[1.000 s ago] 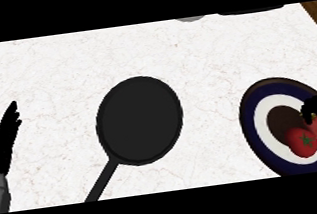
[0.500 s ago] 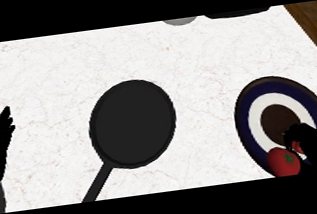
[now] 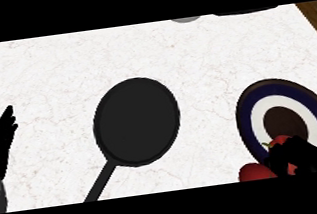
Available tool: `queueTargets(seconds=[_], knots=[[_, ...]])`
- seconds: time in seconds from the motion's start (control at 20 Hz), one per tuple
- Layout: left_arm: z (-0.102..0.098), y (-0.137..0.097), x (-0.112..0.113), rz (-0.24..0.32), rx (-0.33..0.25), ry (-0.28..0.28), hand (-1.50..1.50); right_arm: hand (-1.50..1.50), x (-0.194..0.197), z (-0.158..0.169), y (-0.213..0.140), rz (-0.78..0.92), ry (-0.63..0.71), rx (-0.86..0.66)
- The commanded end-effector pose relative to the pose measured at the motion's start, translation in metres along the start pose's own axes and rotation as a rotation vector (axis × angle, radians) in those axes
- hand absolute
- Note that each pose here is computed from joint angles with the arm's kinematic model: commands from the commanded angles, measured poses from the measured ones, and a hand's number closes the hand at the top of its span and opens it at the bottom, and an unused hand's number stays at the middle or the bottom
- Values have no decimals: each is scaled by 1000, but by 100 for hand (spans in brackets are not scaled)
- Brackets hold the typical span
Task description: Pick the bell pepper from the plate and place it in the pan
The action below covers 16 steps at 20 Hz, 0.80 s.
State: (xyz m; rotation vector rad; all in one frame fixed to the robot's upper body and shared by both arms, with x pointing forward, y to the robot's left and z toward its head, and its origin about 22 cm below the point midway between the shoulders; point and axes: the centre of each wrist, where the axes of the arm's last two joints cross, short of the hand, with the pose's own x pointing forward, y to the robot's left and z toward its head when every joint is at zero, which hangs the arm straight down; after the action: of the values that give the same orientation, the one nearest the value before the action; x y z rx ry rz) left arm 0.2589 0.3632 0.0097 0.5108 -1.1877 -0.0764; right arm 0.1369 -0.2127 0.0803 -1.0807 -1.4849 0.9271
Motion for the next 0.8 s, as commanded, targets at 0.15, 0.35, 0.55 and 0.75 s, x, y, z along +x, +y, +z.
queueTargets(seconds=[0.15,0.35,0.55,0.75], knots=[[1,-15,9,-9,-38,-30,0,150,71,5,-29,-86,-31,-57],[-19,-14,6,-19,-12,-13,0,150,101,-33,-6,-152,-27,-69],[-7,-19,21,7,-57,-27,0,150,123,-79,10,-233,28,-65],[-2,-22,8,-4,-26,-30,0,150,133,-117,30,-323,50,-39]])
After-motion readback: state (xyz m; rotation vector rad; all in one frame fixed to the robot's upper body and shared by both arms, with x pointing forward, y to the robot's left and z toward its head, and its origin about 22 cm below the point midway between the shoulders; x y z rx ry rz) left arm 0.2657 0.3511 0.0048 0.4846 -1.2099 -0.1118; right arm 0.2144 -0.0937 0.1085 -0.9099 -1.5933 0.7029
